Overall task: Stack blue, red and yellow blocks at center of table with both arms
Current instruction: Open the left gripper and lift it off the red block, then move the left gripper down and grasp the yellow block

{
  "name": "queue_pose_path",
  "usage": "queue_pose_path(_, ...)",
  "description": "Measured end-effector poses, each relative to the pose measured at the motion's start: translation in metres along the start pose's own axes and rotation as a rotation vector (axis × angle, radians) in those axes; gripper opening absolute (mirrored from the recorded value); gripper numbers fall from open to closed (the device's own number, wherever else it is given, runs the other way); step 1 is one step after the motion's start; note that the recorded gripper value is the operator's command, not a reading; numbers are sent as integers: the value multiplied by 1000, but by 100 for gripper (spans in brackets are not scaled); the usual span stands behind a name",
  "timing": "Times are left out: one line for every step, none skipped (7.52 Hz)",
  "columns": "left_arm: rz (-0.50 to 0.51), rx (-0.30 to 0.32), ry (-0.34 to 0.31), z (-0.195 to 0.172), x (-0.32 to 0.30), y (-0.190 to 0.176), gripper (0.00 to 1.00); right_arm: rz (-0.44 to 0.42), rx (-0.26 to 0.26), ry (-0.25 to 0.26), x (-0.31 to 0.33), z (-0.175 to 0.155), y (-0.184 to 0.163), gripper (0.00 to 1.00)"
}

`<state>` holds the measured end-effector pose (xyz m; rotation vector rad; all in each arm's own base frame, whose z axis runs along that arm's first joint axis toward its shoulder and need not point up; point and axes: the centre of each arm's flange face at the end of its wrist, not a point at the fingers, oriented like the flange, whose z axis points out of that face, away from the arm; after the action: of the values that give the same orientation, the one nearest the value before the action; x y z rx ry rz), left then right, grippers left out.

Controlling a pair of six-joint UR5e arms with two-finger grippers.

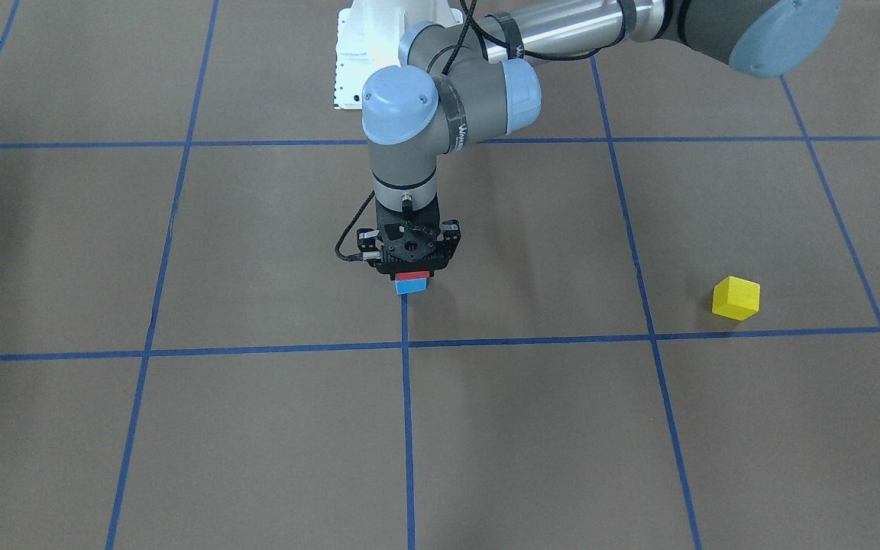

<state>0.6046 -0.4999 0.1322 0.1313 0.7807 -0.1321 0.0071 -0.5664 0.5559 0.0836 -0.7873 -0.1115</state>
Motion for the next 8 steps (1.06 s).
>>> queue_pose_path(-9,-4,1,2,2,5,100,1,0,0,0,0,0,100)
queue_pose_path(-17,-5,4,1,4,8,100,1,-1,0,1,0,0,100)
queue_pose_path(-19,-5,8,-1,5,9,100,2,-1,0,1,1,0,100)
queue_pose_path(-19,-3,15,-11,3,4,100,2,-2,0,2,1,0,100)
queue_pose_path(-5,-8,17,-38,-8,-13,100,3,-2,0,2,1,0,100)
queue_pose_path(38,-23,0,-73,-33,-36,100,4,-2,0,3,1,1,100)
queue_pose_path(103,-24,-31,-99,-83,-56,100,8,1,0,5,-1,2,100)
queue_pose_path(185,-15,-65,-108,-157,-72,100,9,4,1,11,-3,5,100)
